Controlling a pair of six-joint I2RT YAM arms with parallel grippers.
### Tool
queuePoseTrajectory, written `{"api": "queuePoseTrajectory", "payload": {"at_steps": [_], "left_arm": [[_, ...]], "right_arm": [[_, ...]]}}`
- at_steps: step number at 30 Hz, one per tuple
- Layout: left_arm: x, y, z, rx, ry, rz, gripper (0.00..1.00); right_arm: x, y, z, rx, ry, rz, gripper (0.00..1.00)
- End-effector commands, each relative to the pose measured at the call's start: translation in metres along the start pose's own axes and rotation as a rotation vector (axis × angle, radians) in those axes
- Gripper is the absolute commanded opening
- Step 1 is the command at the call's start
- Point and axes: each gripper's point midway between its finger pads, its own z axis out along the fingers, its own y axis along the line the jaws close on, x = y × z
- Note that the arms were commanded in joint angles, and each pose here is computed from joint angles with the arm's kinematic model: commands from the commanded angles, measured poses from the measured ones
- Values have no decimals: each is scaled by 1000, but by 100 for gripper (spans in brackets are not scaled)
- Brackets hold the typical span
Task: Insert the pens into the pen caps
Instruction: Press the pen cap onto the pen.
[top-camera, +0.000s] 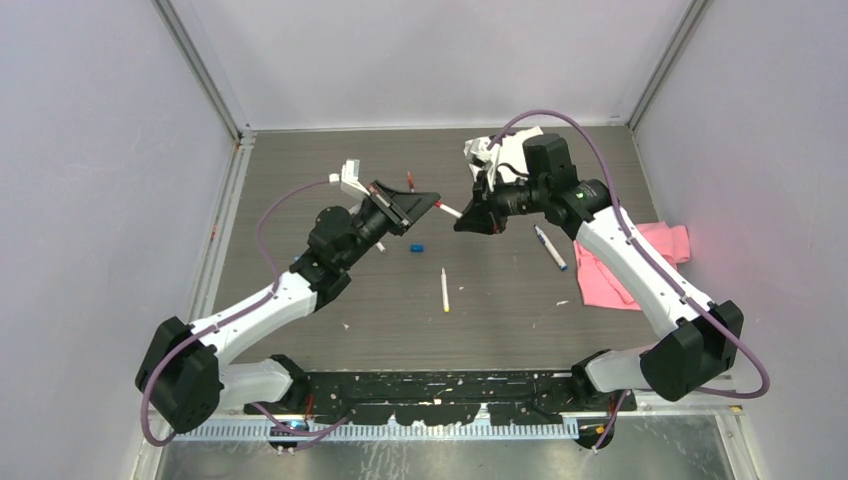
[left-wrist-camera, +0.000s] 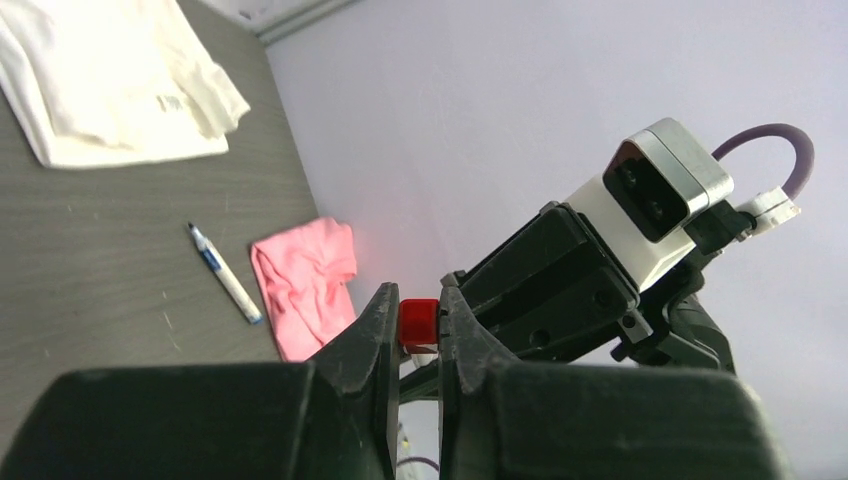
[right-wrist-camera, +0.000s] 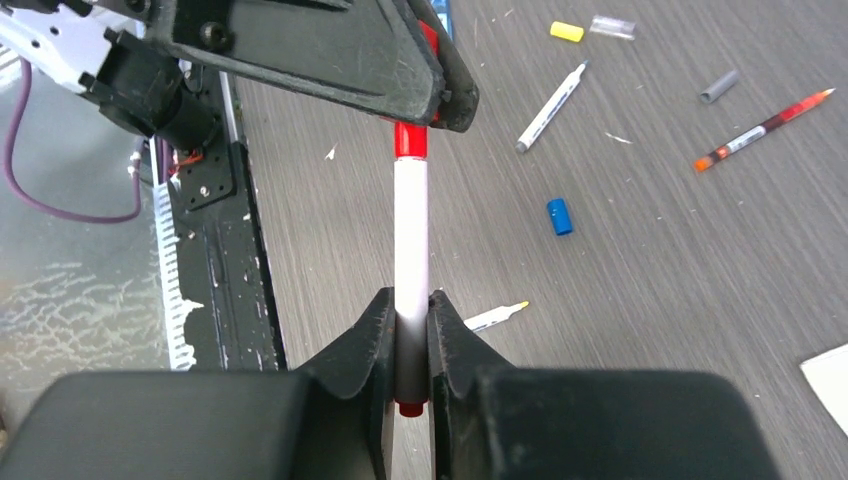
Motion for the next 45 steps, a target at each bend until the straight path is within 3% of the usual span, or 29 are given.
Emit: {"api": "queuePoseTrajectory", "payload": {"at_steps": [1, 8, 12, 18, 22, 29, 37, 43, 45], "left_arm": [[32, -35, 4, 50, 134, 152, 1], [67, -42, 14, 93, 294, 138, 1], [83, -45, 5, 119, 401, 124, 1], [91, -34, 4, 14, 481, 37, 0], [104, -29, 2, -134, 544, 144, 0], [129, -24, -18, -72, 721, 198, 1], [102, -20, -10, -83, 531, 290, 1], [39, -69, -3, 34, 184, 262, 5], [19, -85, -8, 73, 99, 223, 14]], "right_arm": [[-67, 6, -8, 10, -165, -64, 1], [-110, 11, -12, -7, -306, -89, 1], [-149, 14, -29, -54, -461, -41, 1], [-144, -7, -28, 115, -401, -140, 1], [-149, 4, -25, 64, -411, -150, 1], [-177, -2, -43, 66, -521, -94, 1], [-175, 14, -47, -23, -526, -120, 1], [-113, 28, -28, -93, -344, -108, 1], [-93, 30, -25, -102, -299, -82, 1]]}}
